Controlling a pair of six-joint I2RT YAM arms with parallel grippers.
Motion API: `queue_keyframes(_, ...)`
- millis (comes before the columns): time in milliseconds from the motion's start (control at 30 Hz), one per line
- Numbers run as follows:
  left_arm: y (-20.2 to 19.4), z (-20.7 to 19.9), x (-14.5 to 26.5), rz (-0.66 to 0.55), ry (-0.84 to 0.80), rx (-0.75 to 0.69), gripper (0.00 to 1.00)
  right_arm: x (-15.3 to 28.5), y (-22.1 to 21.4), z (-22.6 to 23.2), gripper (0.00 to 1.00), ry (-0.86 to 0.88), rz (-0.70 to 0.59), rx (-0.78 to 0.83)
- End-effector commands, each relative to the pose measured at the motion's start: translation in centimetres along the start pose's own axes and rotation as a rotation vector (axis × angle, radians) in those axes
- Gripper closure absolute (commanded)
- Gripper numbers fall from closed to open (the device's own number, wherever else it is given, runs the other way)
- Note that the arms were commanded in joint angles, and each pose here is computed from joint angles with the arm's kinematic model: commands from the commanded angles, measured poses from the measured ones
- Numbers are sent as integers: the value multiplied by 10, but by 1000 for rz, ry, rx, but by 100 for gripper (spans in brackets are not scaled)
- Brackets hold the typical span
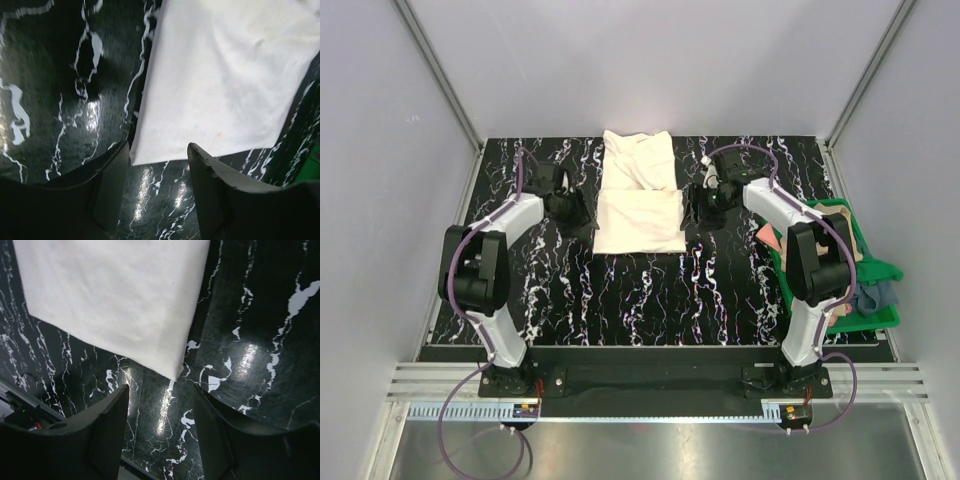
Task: Fold and stack the t-shirts
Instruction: Fold the tshirt
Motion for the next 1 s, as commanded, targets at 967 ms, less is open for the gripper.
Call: queue_keyframes(967,-32,17,-50,125,-54,-69,79,-48,-32,-2,44,197,32,11)
Point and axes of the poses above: each gripper's point midway between its finger pads, its own x axis back along the fingers, its own z axis along the line the jaws close on, y = z × x, the point moved 4 cm from there along x, back along the fingers, and after that the axes turned 8 degrees about x, right-handed, at the moved point
